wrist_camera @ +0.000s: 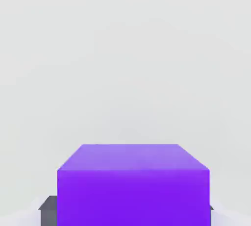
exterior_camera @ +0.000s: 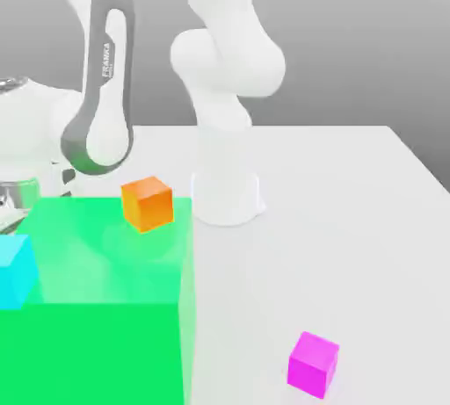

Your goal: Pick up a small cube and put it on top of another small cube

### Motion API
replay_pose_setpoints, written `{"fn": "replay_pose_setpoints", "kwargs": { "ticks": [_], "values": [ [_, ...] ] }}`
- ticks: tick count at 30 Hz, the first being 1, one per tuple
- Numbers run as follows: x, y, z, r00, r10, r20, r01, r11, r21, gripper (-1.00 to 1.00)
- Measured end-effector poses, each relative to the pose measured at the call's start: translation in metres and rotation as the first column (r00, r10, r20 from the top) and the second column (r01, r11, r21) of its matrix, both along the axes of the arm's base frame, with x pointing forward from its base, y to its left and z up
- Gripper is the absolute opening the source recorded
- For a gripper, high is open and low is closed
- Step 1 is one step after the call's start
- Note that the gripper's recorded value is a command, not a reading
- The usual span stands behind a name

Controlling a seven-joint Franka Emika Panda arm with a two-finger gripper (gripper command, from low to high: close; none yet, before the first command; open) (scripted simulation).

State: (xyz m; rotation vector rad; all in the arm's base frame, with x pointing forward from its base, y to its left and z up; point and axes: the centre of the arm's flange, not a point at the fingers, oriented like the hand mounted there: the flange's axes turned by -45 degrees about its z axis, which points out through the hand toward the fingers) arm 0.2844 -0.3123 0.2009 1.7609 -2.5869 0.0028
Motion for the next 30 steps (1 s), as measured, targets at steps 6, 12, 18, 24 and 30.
{"fn": "replay_pose_setpoints", "kwargs": {
  "ticks": [6, 12, 18, 24, 30],
  "values": [
    [0.076, -0.012, 0.056, 0.992, 0.121, -0.02, -0.121, 0.993, -0.017, -1.0],
    [0.155, 0.007, 0.131, 0.987, 0.16, -0.022, -0.161, 0.987, -0.024, -1.0],
    [0.218, 0.048, 0.218, 0.98, 0.197, -0.017, -0.197, 0.98, -0.025, -1.0],
    [0.244, 0.086, 0.249, 0.991, 0.136, 0.009, -0.136, 0.991, 0.005, -1.0],
    [0.243, 0.087, 0.219, 0.992, 0.129, 0.011, -0.129, 0.992, 0.007, 1.0]
  ]
}}
